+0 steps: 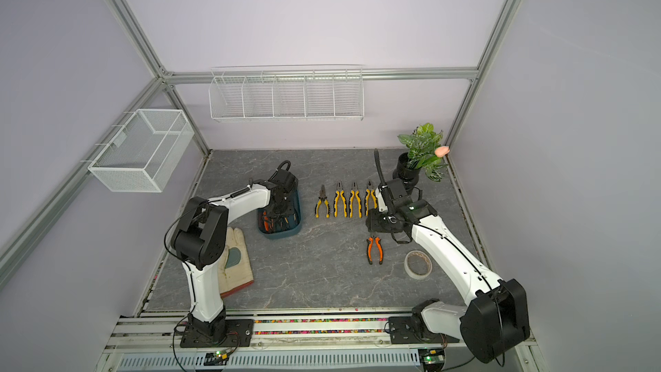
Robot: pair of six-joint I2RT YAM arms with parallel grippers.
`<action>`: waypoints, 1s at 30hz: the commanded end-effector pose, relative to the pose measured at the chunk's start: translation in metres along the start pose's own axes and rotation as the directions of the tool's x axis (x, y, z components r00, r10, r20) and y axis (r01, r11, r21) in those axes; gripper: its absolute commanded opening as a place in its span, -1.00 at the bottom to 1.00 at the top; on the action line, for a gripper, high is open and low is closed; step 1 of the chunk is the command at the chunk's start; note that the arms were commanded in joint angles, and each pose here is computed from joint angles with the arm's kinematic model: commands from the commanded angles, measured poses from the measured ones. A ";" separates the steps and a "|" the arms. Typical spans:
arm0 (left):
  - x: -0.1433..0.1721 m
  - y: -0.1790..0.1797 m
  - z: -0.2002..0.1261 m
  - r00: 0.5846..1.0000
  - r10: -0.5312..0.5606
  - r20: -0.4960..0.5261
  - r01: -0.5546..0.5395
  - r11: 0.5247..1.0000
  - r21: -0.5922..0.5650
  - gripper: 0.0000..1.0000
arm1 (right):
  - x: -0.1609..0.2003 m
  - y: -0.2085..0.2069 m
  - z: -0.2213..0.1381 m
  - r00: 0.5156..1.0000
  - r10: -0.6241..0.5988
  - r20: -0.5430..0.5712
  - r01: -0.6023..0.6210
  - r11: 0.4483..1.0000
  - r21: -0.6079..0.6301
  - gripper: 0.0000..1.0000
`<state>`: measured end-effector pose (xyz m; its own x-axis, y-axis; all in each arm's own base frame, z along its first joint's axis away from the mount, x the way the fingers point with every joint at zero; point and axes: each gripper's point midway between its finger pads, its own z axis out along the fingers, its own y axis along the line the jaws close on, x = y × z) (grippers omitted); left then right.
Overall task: Take the pliers out of the storage box
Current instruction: Pick up the pliers from the storage box.
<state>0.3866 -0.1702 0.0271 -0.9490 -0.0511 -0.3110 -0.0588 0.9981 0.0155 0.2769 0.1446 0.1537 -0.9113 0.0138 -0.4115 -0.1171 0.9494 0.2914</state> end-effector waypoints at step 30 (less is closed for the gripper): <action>0.021 -0.021 -0.221 0.599 0.478 0.643 -0.373 0.877 -0.304 -1.00 | -0.133 0.178 -0.006 0.995 0.052 -0.083 -0.079 0.927 -0.367 0.32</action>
<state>0.2905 -0.2037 0.1958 -0.4924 0.4983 -0.7136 0.3037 0.8667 0.3957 0.3912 0.2953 0.2706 -0.9009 0.0490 -0.4312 -0.2396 0.7723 0.5883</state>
